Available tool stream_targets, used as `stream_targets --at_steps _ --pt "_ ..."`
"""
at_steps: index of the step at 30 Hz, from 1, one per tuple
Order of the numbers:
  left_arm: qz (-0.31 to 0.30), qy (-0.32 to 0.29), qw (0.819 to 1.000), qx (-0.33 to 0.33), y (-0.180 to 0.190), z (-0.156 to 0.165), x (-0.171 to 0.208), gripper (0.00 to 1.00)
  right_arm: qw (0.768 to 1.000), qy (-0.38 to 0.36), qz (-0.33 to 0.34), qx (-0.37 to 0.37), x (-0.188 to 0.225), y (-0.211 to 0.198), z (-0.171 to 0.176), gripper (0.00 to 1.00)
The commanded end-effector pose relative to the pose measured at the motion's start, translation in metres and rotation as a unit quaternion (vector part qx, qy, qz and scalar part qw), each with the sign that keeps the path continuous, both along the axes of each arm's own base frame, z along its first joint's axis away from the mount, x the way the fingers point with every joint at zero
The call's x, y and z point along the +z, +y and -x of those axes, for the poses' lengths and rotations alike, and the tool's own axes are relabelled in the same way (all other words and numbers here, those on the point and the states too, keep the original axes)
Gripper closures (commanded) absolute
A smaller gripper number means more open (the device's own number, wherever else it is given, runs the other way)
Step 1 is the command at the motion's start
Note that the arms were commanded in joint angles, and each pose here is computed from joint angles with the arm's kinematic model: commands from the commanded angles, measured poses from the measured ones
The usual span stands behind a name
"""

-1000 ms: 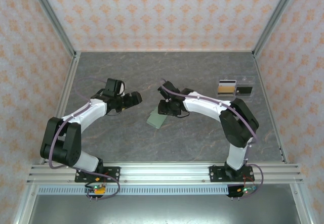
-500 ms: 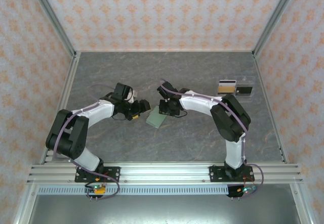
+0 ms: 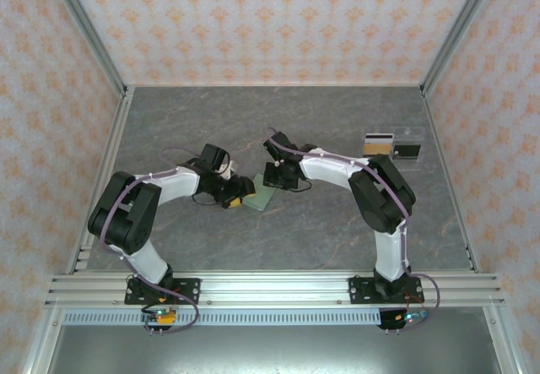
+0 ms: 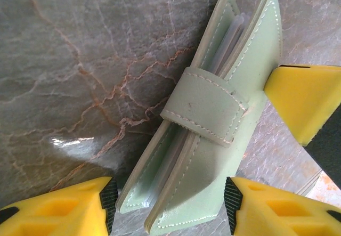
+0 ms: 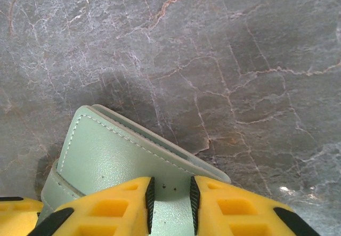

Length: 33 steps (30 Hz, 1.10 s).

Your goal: Take the credit cards out of the card holder

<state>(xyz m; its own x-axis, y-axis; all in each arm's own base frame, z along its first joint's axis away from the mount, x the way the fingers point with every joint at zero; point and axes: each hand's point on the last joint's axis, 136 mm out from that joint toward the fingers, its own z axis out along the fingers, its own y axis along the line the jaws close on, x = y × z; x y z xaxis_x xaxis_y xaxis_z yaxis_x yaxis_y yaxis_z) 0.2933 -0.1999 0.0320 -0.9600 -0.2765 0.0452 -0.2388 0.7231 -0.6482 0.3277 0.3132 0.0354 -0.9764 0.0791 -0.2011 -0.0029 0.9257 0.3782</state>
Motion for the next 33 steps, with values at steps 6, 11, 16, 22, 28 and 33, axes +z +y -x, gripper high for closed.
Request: stream_targets --at_steps 6,11,16,22,28,33 --pt "0.021 0.002 1.0 -0.004 -0.008 -0.003 0.002 0.45 1.0 0.006 0.013 0.0 -0.017 -0.008 0.002 0.73" --pt "0.056 -0.014 0.998 -0.005 -0.018 -0.01 0.015 0.53 1.0 0.003 -0.002 0.002 -0.012 -0.005 0.003 0.73" --pt "0.06 -0.028 0.998 -0.007 -0.018 -0.012 0.023 0.6 1.0 0.003 -0.018 0.005 -0.006 -0.003 0.003 0.73" --pt "0.014 -0.033 0.999 -0.008 -0.006 -0.01 0.023 0.82 0.999 -0.026 -0.024 0.006 0.012 -0.006 -0.001 0.71" --pt "-0.109 -0.036 0.993 -0.022 0.029 -0.004 0.036 0.9 0.994 -0.11 0.008 -0.01 0.052 -0.034 -0.015 0.59" --pt "-0.286 -0.052 0.956 -0.031 0.084 -0.001 0.064 0.91 0.986 -0.146 0.028 -0.073 0.073 -0.08 -0.026 0.39"
